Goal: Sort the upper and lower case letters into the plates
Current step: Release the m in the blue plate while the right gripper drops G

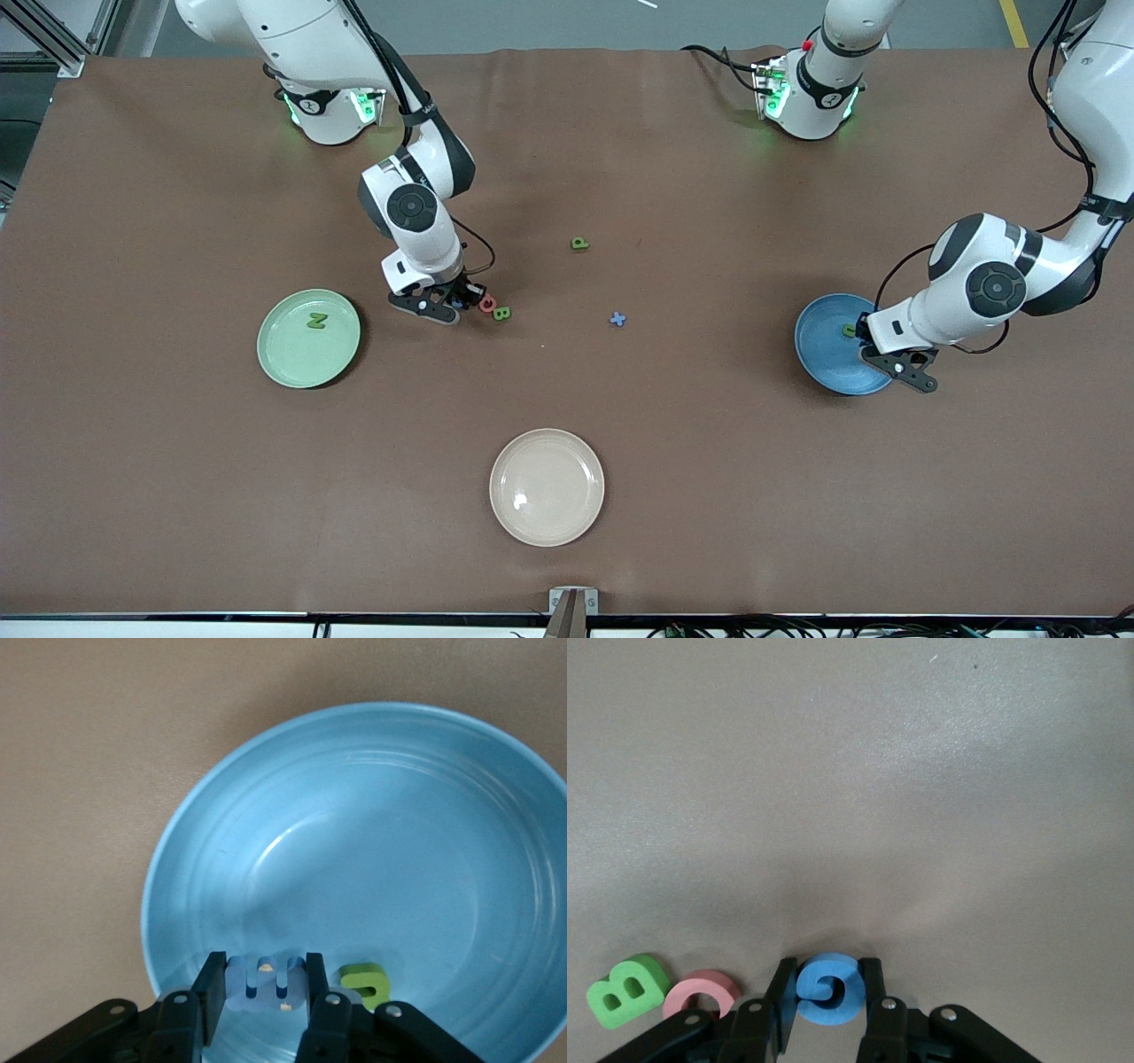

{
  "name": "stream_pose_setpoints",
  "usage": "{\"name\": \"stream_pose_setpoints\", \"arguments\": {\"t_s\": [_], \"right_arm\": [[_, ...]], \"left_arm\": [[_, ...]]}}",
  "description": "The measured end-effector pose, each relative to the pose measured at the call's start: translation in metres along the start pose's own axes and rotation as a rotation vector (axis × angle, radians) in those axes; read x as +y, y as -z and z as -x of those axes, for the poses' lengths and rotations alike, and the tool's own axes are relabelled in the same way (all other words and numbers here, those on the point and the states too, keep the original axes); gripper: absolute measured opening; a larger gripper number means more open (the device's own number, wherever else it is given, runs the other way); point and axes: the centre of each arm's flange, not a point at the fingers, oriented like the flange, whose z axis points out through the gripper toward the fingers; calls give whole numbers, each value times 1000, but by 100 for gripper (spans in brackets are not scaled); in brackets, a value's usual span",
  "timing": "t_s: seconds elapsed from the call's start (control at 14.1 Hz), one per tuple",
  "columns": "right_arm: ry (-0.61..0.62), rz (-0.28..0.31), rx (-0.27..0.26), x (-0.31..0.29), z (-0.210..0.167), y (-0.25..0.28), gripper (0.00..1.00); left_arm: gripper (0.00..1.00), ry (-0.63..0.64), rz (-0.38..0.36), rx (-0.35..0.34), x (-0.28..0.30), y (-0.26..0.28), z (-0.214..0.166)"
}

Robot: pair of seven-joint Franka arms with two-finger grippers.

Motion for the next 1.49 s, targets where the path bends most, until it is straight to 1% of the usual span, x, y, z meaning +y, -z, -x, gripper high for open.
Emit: {"name": "stream_pose_setpoints", "arguments": {"t_s": [0.14, 0.21, 0.35, 0.57, 0.64, 0.71, 0.78, 0.85, 0.99, 1.06, 1.21, 1.35, 1.49], "right_arm": [[-14, 1, 1, 6, -9, 0, 34], [-12, -1, 5, 14, -21, 3, 34], [20, -4, 8, 43, -60, 16, 34], [100, -4, -1, 108, -120, 52, 34], [125, -7, 0, 129, -135, 60, 34], [146, -8, 0, 147, -145, 64, 34], [162, -7, -2, 161, -153, 64, 34], [174, -5, -6, 173, -158, 62, 34], [181, 0, -16, 187, -163, 57, 34], [182, 2, -21, 190, -163, 54, 34], [184, 7, -35, 191, -160, 47, 34], [186, 16, -56, 191, -155, 34, 34], [187, 26, -74, 192, -152, 22, 34]], "left_arm": [[41, 0, 10, 1, 1, -4, 0], [41, -1, 12, 3, 2, -5, -1], [41, -3, 14, 5, 3, -5, -1], [41, -3, 14, 4, 3, -5, -1], [46, -3, 14, 4, 3, -5, -1], [54, -3, 14, 4, 3, -5, -1], [65, -3, 14, 5, 3, -5, -1], [74, -1, 13, 6, 2, -5, -2], [96, 8, 9, 11, 8, 4, -7], [100, 31, 11, -3, 20, 14, -13], [100, 101, 14, -27, 66, 47, -32], [100, 176, 20, -23, 128, 79, -53], [100, 233, 29, -27, 198, 91, -72]]}}
